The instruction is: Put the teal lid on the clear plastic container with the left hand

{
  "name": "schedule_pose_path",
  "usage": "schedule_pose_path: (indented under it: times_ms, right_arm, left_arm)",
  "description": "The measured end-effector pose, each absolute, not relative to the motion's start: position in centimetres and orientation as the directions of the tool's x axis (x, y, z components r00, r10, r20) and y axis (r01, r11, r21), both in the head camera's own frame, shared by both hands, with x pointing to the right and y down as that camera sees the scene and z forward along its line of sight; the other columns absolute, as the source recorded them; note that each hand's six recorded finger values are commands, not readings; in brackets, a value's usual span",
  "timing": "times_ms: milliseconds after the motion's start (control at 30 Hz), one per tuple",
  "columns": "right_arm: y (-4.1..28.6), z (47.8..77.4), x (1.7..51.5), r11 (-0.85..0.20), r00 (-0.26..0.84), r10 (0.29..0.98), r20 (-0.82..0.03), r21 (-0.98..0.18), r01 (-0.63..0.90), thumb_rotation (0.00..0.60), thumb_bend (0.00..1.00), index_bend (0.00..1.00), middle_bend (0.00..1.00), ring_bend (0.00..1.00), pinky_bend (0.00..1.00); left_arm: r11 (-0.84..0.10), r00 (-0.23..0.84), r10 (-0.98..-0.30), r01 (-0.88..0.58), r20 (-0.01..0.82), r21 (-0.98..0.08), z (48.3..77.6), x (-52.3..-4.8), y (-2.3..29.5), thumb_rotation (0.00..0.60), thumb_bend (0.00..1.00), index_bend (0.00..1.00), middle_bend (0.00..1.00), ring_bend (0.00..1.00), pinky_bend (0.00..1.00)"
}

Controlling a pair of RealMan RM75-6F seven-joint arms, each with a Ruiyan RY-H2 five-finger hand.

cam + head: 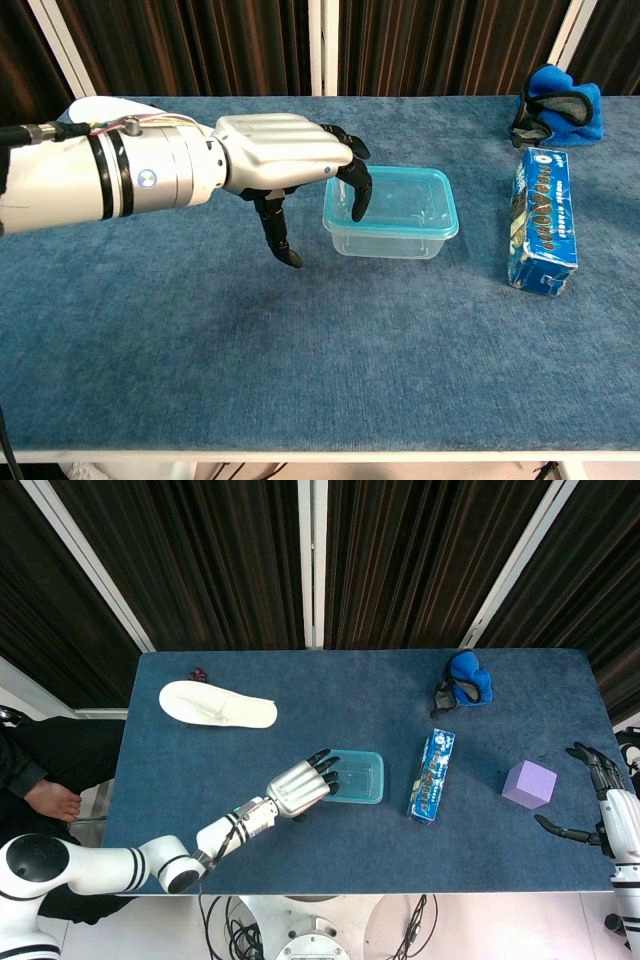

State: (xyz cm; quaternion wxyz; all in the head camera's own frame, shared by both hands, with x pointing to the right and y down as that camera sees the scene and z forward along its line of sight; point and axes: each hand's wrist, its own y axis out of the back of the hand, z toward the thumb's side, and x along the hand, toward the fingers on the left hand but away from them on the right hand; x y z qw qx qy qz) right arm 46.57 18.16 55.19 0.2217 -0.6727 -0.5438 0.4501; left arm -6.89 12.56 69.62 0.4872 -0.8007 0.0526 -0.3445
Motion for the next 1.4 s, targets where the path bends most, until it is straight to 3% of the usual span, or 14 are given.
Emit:
schedule_pose_path:
  times_ms: [600, 833, 1067, 1233, 1400]
  right_arm:
    - [18.3, 55.0, 46.4, -0.307, 0.000, 0.932, -0.362, -0.790, 0.531, 0.600, 0.01, 0.00, 0.13, 0.00, 0.00]
    - [18.2, 54.8, 46.5, -0.301, -0.003, 0.934, -0.357, -0.791, 0.533, 0.600, 0.01, 0.00, 0.13, 0.00, 0.00]
    - [17.7, 55.2, 46.6, -0.328, 0.014, 0.926, -0.378, -0.786, 0.524, 0.600, 0.01, 0.00, 0.12, 0.00, 0.00]
    - [17.1, 55.6, 46.7, -0.359, 0.042, 0.919, -0.392, -0.790, 0.497, 0.600, 0.03, 0.00, 0.10, 0.00, 0.00]
    - [16.8, 56.1, 47.5, -0.370, 0.052, 0.919, -0.391, -0.809, 0.456, 0.600, 0.04, 0.00, 0.09, 0.00, 0.00]
  left_arm:
    - [-0.519, 0.751, -0.440, 0.235, 0.492, -0.822, 70.7, -7.6, 13.3, 0.600, 0.00, 0.38, 0.25, 0.02, 0.01]
    - [-0.516, 0.755, -0.484, 0.161, 0.442, -0.841, 69.1, -7.6, 11.9, 0.600, 0.00, 0.37, 0.25, 0.02, 0.02]
    - [-0.522, 0.682, -0.635, -0.032, 0.363, -0.853, 65.9, -10.7, 7.9, 0.600, 0.00, 0.31, 0.24, 0.02, 0.02]
    - [-0.487, 0.534, -0.770, -0.137, 0.349, -0.863, 64.3, -16.7, 5.0, 0.600, 0.00, 0.29, 0.23, 0.02, 0.03]
    - [-0.432, 0.344, -0.868, -0.169, 0.358, -0.886, 63.1, -24.8, 4.3, 0.600, 0.00, 0.29, 0.21, 0.02, 0.03]
